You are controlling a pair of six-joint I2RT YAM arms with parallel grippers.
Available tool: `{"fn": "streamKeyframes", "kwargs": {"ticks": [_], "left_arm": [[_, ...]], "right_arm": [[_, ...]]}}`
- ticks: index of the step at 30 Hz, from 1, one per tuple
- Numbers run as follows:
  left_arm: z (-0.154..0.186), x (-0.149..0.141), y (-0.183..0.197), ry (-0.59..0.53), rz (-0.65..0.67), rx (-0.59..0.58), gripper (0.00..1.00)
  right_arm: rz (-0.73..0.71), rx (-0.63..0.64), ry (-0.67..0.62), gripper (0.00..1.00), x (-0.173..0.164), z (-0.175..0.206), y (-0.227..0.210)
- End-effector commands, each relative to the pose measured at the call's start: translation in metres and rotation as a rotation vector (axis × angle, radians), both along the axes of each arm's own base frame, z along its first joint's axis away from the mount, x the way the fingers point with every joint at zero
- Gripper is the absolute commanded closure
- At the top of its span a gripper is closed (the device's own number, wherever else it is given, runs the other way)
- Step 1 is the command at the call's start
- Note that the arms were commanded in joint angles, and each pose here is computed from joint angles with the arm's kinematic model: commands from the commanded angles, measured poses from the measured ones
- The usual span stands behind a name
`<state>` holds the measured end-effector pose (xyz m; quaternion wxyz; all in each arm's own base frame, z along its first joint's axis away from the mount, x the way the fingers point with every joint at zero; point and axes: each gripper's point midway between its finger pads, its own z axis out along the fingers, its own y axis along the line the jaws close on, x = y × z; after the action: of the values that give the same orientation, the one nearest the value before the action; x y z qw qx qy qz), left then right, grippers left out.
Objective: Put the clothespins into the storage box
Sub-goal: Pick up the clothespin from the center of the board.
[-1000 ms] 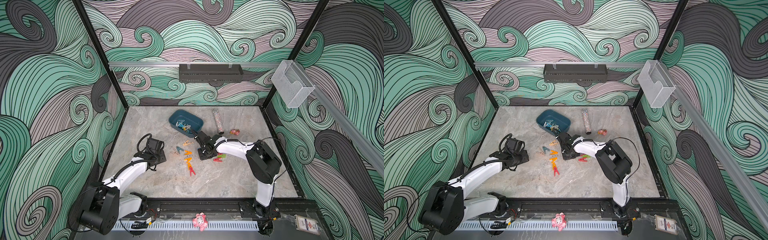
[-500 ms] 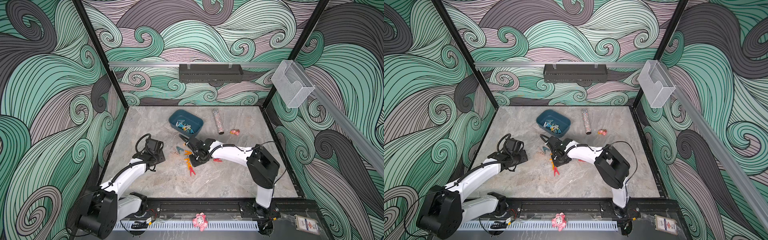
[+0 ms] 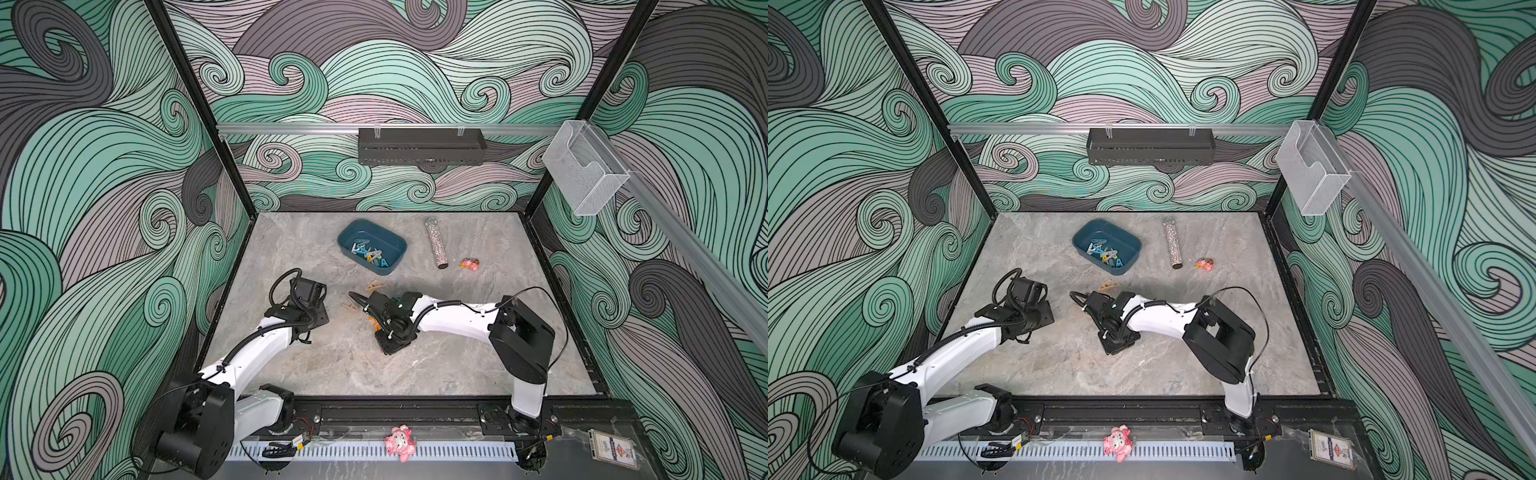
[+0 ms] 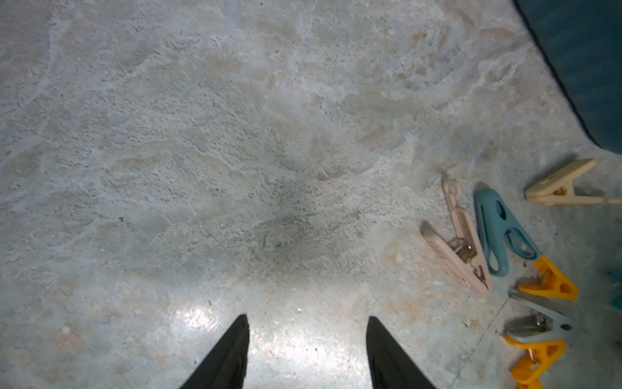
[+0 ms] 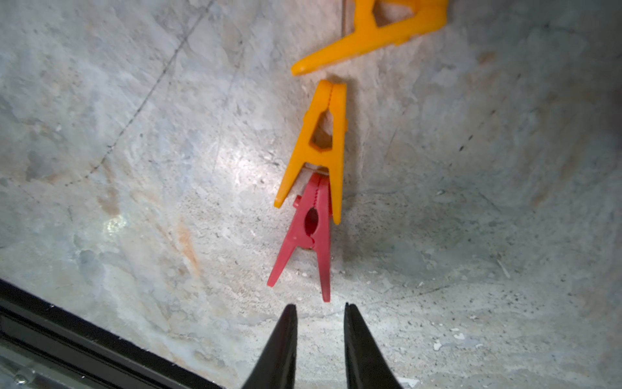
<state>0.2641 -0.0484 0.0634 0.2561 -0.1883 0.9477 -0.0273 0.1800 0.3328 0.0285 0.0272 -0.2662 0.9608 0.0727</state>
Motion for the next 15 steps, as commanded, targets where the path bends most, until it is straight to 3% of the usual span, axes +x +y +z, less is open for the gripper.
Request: {"fn": "streamKeyframes", "kwargs": {"ticks": [1, 7, 15], "left_arm": [[0.0046, 0.0016, -0.0011, 0.002, 0.007, -0.007, 0.42], [0.0047, 0.0017, -0.0011, -0.001, 0.006, -0.008, 0.42], [0.0053, 0.0042, -0.0024, -0.005, 0.003, -0.011, 0.42]], "right_arm": [[-0.009, -0.031, -0.025, 0.78, 0.0108, -0.0032, -0.001], [-0.002, -0.035, -0.018, 0.89, 0.0096, -0.0073, -0.0011], [-0.006, -0.042, -0.027, 0.95, 0.01, -0.0063, -0.0051]]}}
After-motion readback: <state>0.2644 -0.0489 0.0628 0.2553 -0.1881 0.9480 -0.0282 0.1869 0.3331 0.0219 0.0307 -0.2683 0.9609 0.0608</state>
